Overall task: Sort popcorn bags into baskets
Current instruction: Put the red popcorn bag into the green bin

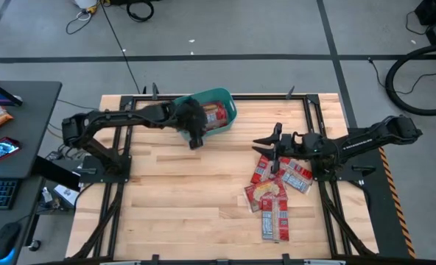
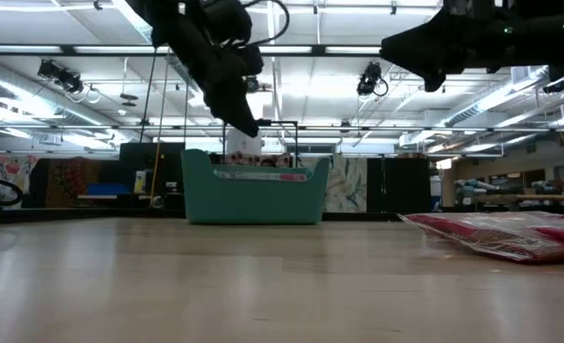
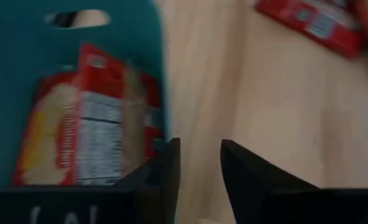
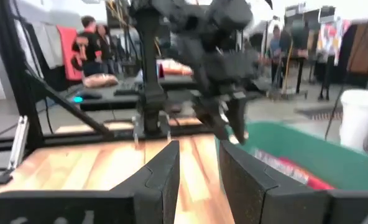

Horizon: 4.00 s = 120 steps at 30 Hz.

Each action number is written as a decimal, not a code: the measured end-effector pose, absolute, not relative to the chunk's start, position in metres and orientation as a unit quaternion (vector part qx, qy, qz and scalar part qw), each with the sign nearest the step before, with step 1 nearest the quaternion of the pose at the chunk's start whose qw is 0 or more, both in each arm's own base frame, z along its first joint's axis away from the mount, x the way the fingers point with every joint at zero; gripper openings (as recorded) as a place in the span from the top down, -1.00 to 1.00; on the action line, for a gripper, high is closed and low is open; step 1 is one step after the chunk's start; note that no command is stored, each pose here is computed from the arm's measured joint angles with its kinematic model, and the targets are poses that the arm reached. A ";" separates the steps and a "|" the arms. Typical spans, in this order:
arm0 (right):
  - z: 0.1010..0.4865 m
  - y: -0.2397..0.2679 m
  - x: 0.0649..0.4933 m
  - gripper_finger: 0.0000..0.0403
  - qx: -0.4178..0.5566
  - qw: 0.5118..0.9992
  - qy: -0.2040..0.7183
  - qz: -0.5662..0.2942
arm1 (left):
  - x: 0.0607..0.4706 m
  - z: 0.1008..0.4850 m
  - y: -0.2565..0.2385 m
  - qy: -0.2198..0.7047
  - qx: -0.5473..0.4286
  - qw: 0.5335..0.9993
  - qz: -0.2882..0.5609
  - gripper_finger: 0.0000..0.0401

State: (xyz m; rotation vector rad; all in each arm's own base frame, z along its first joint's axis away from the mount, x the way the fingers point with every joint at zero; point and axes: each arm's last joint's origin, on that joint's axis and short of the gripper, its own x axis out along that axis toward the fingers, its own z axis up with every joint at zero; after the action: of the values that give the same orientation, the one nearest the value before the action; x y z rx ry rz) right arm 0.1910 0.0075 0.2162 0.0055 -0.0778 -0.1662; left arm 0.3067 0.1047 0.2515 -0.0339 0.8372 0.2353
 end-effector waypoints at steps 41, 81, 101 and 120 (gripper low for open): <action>0.206 0.047 0.306 0.23 0.063 0.812 0.579 0.036 | 0.198 0.240 0.029 0.101 0.029 0.989 0.102 0.63; 0.147 0.053 0.334 0.96 -0.004 0.691 0.719 0.067 | 0.141 0.196 -0.015 0.079 -0.022 0.992 -0.097 0.62; 0.237 0.035 0.381 0.98 -0.199 0.757 0.616 -0.084 | 0.140 0.190 -0.004 0.104 -0.040 0.990 0.087 0.62; 0.207 0.041 0.366 0.32 0.013 0.740 0.672 -0.017 | 0.139 0.186 -0.004 0.124 -0.042 0.987 0.090 0.62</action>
State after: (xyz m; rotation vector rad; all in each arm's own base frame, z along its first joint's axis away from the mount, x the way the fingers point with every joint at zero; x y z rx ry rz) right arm 0.3665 0.0407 0.2071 0.0284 1.4752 -0.0367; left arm 0.1394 -0.0040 0.1858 -0.0849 0.2483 0.1801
